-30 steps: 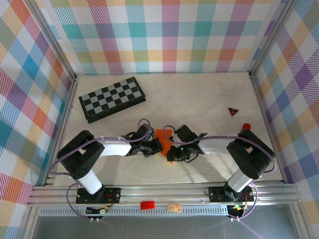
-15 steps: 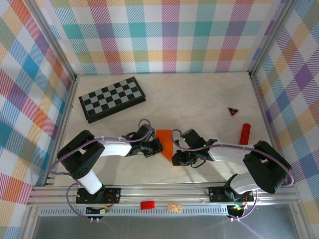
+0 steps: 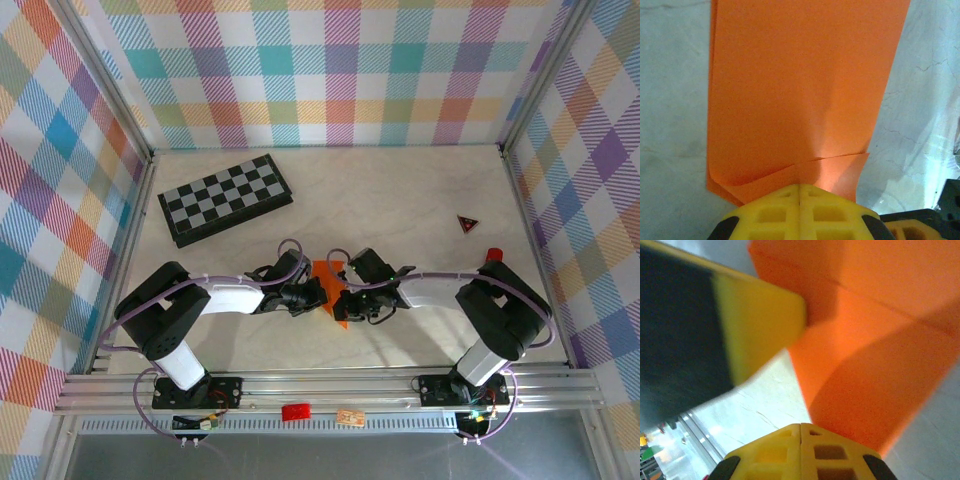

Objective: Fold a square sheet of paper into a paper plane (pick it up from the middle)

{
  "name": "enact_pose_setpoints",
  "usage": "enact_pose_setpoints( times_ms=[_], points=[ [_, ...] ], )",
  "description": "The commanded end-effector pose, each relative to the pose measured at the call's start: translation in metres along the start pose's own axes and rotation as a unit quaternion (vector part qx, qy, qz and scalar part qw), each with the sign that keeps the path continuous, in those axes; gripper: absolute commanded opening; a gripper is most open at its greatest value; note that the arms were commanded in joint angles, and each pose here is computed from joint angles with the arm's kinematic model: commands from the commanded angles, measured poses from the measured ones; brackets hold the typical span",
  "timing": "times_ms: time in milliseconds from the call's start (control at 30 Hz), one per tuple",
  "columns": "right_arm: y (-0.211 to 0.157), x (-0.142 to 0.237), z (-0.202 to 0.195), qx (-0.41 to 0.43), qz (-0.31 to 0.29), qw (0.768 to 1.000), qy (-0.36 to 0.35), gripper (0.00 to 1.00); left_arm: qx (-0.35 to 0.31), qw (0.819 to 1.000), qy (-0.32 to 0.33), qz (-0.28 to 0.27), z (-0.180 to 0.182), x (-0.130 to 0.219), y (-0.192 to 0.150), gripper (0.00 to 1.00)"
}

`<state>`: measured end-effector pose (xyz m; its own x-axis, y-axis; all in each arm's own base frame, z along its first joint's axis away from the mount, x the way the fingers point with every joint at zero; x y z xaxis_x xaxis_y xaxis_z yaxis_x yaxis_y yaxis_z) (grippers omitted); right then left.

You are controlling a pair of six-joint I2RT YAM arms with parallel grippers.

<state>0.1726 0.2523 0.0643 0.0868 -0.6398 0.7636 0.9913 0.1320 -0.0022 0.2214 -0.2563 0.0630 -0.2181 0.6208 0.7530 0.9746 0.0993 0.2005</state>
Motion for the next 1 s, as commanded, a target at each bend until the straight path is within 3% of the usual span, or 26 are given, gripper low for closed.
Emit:
enact_pose_setpoints(
  times_ms=[0, 167, 367, 500, 667, 967],
  points=[
    [-0.025, 0.000, -0.023, -0.021, 0.017, 0.999, -0.026, 0.06, 0.010, 0.996, 0.091, 0.024, 0.038, -0.005, -0.018, 0.05],
    [-0.038, 0.010, -0.023, -0.026, 0.022, 0.999, -0.006, 0.06, 0.009, 0.996, 0.091, 0.024, 0.038, -0.005, -0.018, 0.05],
    [-0.015, 0.033, 0.022, 0.011, -0.027, 0.998, 0.053, 0.06, 0.004, 0.996, 0.089, 0.022, 0.035, -0.003, -0.016, 0.05],
    [0.006, 0.025, 0.032, 0.014, -0.039, 0.998, 0.044, 0.05, 0.003, 0.996, 0.087, 0.020, 0.033, -0.003, -0.015, 0.05],
    [0.020, 0.002, 0.018, -0.017, -0.034, 0.999, 0.002, 0.04, 0.000, 0.997, 0.081, 0.015, 0.028, -0.001, -0.012, 0.05],
    [-0.002, -0.012, -0.022, -0.058, -0.011, 0.997, -0.046, 0.03, -0.038, 0.999, 0.031, -0.014, -0.014, 0.022, 0.011, 0.06]
  ],
)
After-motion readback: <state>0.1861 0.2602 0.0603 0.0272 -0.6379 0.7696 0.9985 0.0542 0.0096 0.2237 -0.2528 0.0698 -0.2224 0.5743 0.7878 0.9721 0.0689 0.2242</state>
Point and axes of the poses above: each hand's point on the last joint's axis, 136 mm out from that joint toward the fingers, its own x axis back along the fingers, its own z axis along the line the jaws close on, y = z × x, the point moved 6 cm from there along x, back along the fingers, and after that the axes turned 9 degrees about -x, right-handed, at the moved point
